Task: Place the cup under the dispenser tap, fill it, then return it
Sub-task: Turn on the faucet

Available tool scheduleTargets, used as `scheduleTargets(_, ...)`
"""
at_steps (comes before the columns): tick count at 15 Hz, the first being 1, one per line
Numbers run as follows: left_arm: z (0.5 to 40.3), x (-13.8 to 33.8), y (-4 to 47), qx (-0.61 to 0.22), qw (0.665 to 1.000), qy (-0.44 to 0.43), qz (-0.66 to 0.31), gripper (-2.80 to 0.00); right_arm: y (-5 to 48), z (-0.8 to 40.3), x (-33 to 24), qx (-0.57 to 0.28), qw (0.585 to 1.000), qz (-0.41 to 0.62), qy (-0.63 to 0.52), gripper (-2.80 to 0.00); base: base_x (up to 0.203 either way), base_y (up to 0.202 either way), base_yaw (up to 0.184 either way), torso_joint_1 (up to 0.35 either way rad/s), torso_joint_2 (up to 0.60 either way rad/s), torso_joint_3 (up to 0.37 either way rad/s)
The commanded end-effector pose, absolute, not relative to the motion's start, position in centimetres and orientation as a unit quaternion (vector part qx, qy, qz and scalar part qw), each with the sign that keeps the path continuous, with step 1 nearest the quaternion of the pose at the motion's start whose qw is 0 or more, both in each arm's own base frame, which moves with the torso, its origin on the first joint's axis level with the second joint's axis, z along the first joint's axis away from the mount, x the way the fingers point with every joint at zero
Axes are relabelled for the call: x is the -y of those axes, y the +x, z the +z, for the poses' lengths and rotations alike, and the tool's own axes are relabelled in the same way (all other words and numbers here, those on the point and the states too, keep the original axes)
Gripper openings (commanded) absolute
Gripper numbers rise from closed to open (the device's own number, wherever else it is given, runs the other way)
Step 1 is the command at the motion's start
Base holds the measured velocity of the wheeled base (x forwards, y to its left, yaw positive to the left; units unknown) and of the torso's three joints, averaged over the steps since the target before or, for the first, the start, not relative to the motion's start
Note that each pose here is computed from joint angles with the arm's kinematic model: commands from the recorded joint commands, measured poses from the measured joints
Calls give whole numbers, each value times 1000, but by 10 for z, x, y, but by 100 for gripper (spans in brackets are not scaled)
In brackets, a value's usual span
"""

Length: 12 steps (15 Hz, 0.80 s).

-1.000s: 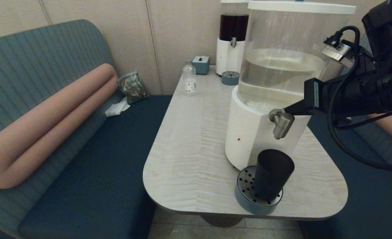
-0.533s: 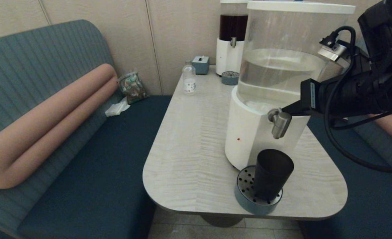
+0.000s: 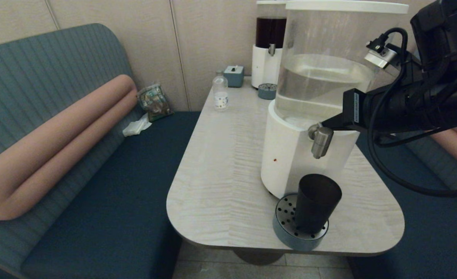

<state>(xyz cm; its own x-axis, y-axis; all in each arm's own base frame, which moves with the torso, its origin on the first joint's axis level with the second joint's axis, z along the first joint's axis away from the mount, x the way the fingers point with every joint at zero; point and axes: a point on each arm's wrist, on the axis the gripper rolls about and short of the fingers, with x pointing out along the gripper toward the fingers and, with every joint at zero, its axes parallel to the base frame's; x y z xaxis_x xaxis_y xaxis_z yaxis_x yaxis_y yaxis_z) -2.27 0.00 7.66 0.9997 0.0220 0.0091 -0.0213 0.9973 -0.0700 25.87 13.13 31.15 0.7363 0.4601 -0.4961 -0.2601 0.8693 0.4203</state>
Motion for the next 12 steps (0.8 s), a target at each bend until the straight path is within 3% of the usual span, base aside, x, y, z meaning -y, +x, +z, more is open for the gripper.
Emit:
scheduleTargets(1,77,0,-23,5,999,-35,11,-280,260,310,-132,-310,916,195,164,-280,0,0,0,0,0,0)
scheduleTargets(12,77,0,-23,5,999,-35,11,-280,250,308,-123,-312,918,182,164,-280,0,0,0,0,0,0)
